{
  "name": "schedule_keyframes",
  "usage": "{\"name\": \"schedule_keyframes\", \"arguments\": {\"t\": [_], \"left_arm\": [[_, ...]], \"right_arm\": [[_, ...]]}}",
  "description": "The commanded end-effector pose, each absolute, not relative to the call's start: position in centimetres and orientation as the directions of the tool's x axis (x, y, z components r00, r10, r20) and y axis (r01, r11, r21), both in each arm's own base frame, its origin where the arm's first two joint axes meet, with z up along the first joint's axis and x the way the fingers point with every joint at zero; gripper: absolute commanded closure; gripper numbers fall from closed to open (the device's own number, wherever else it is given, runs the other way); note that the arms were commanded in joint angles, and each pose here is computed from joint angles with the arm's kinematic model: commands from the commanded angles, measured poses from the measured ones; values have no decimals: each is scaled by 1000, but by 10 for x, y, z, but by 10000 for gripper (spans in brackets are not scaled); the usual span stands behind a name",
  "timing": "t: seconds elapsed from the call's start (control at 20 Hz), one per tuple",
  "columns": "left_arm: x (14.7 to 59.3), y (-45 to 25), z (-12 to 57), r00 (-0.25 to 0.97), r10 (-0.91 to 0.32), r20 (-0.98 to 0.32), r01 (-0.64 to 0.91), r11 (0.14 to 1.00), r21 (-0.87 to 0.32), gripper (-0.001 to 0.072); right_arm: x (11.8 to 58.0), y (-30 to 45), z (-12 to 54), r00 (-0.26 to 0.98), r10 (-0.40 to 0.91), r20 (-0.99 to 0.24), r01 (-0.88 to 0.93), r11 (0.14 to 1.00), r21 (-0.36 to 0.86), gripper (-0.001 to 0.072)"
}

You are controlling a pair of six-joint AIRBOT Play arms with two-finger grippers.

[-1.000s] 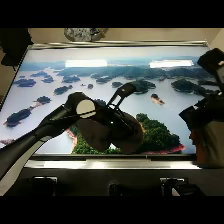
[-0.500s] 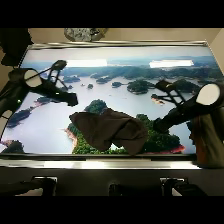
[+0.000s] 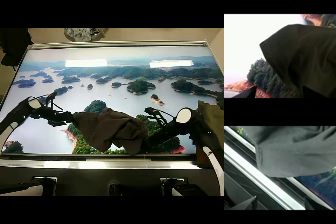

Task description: Fold the shirts.

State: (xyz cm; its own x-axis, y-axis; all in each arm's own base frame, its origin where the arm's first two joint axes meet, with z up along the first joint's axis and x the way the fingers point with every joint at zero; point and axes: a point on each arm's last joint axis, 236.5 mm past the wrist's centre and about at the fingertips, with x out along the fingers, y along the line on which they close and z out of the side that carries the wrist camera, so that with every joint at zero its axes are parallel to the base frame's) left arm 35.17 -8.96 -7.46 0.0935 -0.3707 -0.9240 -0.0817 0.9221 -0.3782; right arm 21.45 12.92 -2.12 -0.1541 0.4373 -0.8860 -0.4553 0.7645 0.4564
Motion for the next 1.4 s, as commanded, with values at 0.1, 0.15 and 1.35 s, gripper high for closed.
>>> {"name": "schedule_keyframes", "arguments": {"t": [0.1,0.15,1.35], "left_arm": [[368,-117,-102,165,-388,-907,-101,908,-407,272],[373,-120,-102,187,-383,-904,-113,906,-407,350],[326,16,519,992,-38,121,62,978,-198,682]], "right_arm": [[202,143,-43,-166,500,-850,-423,742,519,9],[198,145,-51,-170,509,-844,-402,746,531,9],[243,-16,461,987,-79,-138,7,889,-457,662]]}}
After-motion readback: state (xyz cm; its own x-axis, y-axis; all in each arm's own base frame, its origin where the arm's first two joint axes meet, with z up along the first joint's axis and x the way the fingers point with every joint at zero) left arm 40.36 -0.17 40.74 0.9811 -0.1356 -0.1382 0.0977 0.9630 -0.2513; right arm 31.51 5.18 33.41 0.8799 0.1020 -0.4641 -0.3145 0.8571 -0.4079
